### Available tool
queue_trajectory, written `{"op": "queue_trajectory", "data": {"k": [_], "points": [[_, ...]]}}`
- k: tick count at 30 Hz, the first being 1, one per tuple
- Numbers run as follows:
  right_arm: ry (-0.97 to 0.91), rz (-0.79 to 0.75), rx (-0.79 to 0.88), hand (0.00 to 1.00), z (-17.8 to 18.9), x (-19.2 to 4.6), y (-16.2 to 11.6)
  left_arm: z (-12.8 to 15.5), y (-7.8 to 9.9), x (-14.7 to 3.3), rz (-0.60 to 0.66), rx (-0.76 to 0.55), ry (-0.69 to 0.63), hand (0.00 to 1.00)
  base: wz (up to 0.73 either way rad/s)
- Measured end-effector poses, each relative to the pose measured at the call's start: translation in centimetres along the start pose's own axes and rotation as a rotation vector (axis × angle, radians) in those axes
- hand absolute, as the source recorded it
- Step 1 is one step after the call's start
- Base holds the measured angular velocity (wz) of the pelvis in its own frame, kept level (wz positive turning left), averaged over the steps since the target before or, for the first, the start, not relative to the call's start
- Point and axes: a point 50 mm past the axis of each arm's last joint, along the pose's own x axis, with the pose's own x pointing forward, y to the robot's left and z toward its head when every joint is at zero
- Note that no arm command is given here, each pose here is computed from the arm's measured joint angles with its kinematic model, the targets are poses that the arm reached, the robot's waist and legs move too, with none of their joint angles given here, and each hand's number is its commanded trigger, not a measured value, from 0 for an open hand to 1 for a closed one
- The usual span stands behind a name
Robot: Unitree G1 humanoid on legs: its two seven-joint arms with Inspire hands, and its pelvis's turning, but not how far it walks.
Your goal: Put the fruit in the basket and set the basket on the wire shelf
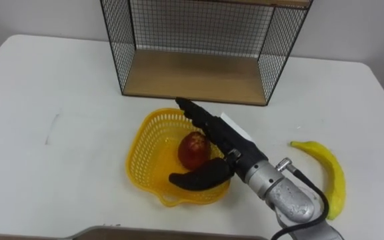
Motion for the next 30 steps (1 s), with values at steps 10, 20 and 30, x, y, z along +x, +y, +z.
{"op": "queue_trajectory", "data": {"k": [10,20,30], "points": [[-0.051,-0.037,0.124,0.0,0.6,-0.1,-0.9,-0.7,0.0,-0.1,0.012,-0.021,0.021,0.0,0.0],[-0.203,-0.225,0.294,0.0,2.7,-0.7,-3.7,-1.1,-0.2,-0.2,0.002,-0.02,0.023,0.0,0.0],[-0.309,-0.29,0.289,0.0,4.7,-1.2,-5.1,-1.1,-0.3,-0.2,-0.002,-0.02,0.018,0.0,-0.01]]}}
